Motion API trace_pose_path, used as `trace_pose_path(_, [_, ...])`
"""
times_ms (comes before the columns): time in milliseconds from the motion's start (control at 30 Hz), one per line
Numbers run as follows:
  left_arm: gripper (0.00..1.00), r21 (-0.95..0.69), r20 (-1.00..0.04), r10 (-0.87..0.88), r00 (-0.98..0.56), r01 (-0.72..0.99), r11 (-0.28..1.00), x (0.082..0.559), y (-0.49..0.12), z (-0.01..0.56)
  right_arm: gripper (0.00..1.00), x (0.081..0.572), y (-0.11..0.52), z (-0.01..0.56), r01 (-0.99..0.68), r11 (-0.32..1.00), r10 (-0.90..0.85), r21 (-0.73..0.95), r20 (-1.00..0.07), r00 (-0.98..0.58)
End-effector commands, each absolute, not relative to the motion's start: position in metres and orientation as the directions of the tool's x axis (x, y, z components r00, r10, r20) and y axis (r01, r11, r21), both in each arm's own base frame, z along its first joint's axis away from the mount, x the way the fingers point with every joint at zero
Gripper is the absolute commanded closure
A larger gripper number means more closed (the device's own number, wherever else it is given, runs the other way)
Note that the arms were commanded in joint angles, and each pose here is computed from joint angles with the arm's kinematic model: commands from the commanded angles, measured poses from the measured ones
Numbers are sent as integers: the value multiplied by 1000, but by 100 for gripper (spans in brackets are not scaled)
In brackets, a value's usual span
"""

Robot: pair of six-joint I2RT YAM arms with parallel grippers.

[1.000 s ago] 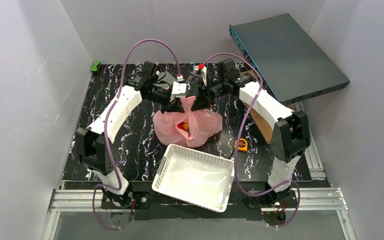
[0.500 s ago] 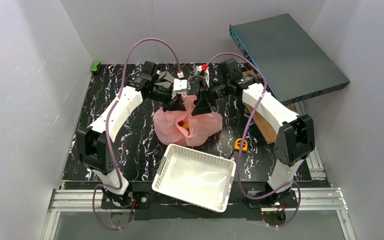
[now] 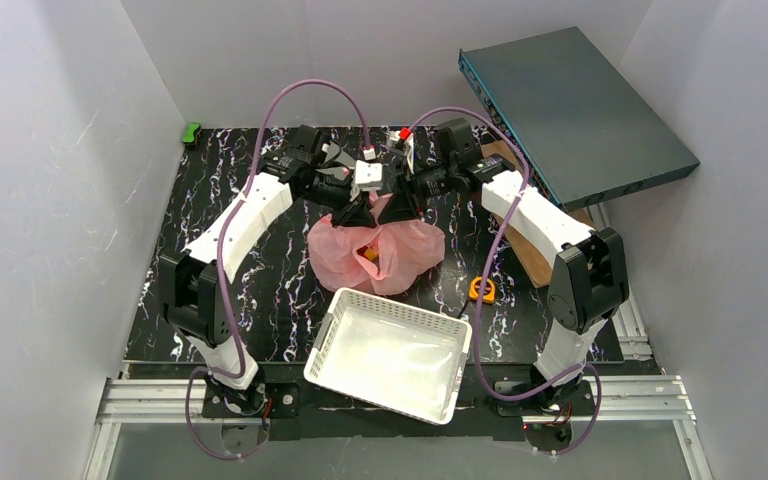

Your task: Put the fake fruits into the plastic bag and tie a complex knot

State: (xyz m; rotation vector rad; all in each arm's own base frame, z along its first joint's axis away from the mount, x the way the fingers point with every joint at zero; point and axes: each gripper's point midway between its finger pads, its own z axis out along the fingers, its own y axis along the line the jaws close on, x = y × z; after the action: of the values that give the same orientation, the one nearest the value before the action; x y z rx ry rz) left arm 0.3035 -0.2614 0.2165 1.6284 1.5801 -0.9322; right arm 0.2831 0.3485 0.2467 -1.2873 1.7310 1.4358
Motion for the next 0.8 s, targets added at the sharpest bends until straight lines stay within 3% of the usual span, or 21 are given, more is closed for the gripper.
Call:
trace_pose_path(0, [85, -35, -860, 510, -18, 999, -25, 302, -265, 225, 87, 282, 349, 257, -929, -22, -301, 370, -888, -347])
trace_pose_path(67, [74, -57, -860, 508, -43, 998, -12, 298, -259, 234, 99, 283, 346, 254, -936, -13, -305, 350, -893, -330])
trace_pose_path(200, [56, -123, -889, 437, -137, 991, 60, 291, -232, 271, 99, 287, 342, 251, -947, 0, -305, 323, -902, -307])
trace_pose_path(333, [49, -149, -922, 314, -227, 956, 254, 320, -193, 311, 99, 286, 341, 253, -953, -21, -304, 301, -910, -281])
trace_pose_path(433, [41, -90, -928, 311, -207, 932, 352, 346, -176, 320, 99, 284, 342, 253, -956, -39, -302, 290, -915, -266])
trace_pose_path(767, [32, -5, -941, 331, -72, 980, 199, 367, -201, 317, 99, 280, 343, 250, -966, -83, -325, 245, -923, -206])
